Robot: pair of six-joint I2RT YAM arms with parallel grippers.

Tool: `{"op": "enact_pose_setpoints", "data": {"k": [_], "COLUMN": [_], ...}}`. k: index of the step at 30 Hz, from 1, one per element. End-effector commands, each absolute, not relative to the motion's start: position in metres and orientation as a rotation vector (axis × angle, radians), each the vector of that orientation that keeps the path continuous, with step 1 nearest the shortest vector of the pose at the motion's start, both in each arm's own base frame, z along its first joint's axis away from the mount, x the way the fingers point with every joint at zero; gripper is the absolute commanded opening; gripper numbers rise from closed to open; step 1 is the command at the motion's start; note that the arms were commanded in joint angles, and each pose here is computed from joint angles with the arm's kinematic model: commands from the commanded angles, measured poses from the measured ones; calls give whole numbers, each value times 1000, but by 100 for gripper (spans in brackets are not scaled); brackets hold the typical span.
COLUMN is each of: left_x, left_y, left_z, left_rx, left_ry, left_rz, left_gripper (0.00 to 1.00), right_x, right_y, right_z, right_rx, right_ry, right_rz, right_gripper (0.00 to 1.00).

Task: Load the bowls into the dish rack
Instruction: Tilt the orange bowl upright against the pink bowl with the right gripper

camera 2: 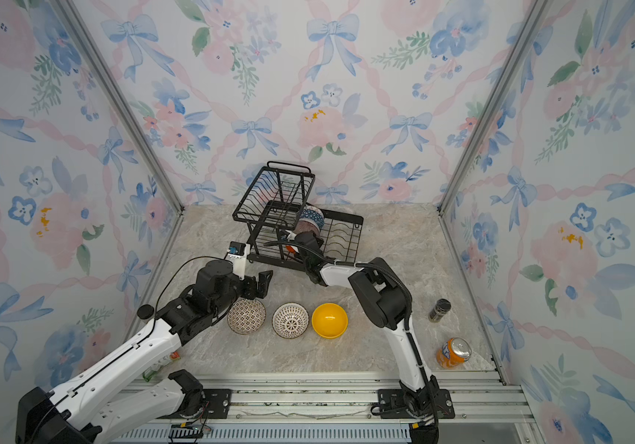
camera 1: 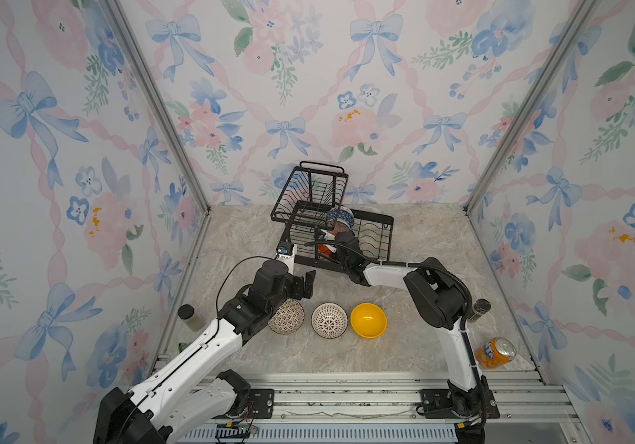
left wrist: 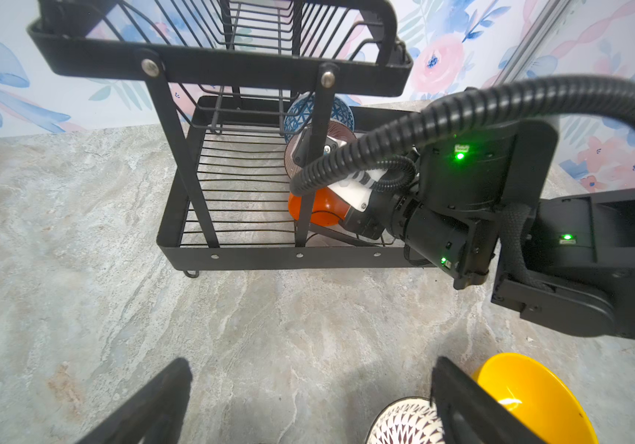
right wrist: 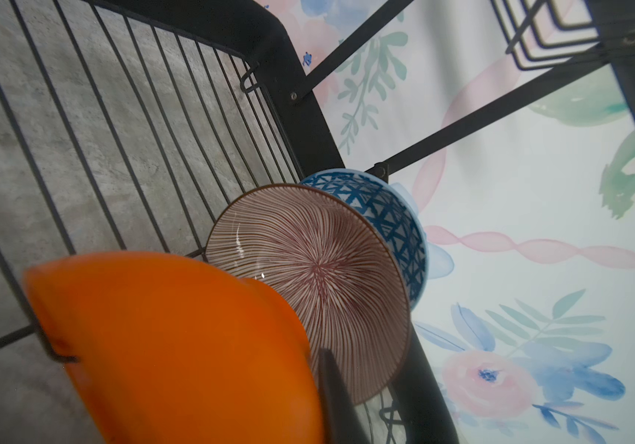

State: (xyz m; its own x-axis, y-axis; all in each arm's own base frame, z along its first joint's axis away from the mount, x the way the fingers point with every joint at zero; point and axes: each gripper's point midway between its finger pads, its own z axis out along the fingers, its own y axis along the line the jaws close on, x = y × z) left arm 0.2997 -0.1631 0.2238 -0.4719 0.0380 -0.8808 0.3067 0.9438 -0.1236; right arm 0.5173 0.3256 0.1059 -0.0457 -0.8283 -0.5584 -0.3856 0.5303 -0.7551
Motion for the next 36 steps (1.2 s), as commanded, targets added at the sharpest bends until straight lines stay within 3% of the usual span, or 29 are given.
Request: {"op": "enact_pose_setpoints", "data": {"k": [1, 19, 21, 36], "left_x": [297, 297, 297, 296], "left_y": [-161, -162, -162, -161], "left_z": [222, 222, 221, 225], "left_rx": [234, 234, 234, 228], "left_ry": [2055, 2054, 2055, 2046], "left_rz": [-341, -344, -343, -349], "left_gripper": [98, 98, 98, 98], "right_x": [498, 483, 484, 482], "right_y": [320, 309, 308, 307], "right_z": [70, 57, 56, 63], "right_rx": [-1212, -1336, -1336, -1311], "right_ry": [1712, 1743, 1747, 1753], "right_rz": [-474, -380, -389, -400], "right_gripper": [0, 0, 8, 29]}}
